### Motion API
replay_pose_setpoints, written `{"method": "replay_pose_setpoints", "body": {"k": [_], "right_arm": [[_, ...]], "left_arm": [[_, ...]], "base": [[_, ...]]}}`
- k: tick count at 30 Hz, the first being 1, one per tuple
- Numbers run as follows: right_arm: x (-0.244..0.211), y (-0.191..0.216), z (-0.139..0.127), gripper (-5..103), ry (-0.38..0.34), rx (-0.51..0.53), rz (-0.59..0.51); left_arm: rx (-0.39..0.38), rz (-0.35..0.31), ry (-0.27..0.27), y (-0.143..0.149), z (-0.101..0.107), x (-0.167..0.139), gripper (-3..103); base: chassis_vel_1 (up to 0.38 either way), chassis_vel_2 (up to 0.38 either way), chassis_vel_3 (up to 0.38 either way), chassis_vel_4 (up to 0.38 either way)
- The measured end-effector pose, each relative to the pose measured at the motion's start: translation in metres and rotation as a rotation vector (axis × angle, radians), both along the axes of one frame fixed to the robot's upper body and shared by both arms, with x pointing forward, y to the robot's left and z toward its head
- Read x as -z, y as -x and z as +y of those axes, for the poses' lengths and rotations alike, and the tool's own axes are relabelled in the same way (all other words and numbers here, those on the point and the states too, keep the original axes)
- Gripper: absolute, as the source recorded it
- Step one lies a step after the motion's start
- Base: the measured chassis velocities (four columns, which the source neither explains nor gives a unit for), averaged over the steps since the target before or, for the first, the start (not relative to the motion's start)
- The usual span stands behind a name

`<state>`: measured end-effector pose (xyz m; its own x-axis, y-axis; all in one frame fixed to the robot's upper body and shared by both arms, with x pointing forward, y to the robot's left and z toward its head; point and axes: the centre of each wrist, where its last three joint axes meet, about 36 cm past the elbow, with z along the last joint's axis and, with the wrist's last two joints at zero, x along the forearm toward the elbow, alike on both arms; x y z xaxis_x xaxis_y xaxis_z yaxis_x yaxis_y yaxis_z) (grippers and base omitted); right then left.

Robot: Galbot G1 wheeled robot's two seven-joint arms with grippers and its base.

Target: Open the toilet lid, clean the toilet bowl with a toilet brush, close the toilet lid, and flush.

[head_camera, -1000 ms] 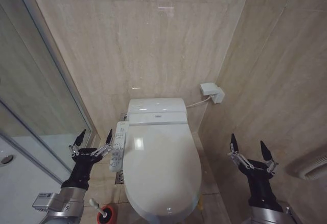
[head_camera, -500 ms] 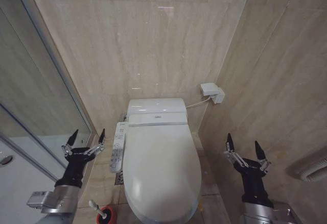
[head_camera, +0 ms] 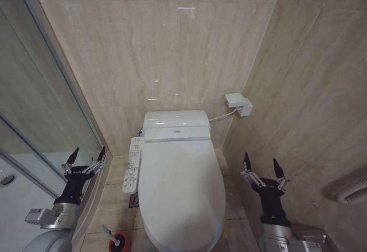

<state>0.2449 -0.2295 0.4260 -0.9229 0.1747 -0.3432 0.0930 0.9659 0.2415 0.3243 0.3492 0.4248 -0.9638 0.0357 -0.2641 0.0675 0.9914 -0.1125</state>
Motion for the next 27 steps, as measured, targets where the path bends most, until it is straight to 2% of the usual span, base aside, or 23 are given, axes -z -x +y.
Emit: {"method": "replay_pose_setpoints", "body": {"k": [8, 16, 27], "right_arm": [[0.004, -0.008, -0.006, 100, 0.011, 0.001, -0.002], [0.013, -0.017, -0.011, 100, 0.023, 0.004, 0.005], [0.024, -0.031, -0.016, 100, 0.035, 0.008, 0.016]], "left_arm": [[0.037, -0.009, -0.002, -0.013, 0.009, 0.003, 100], [0.059, 0.003, -0.032, -0.037, 0.024, 0.018, 100], [0.085, 0.053, -0.070, -0.090, 0.046, 0.051, 100]], "base": [[0.000, 0.000, 0.000, 0.000], [0.000, 0.000, 0.000, 0.000], [0.000, 0.000, 0.000, 0.000]]}}
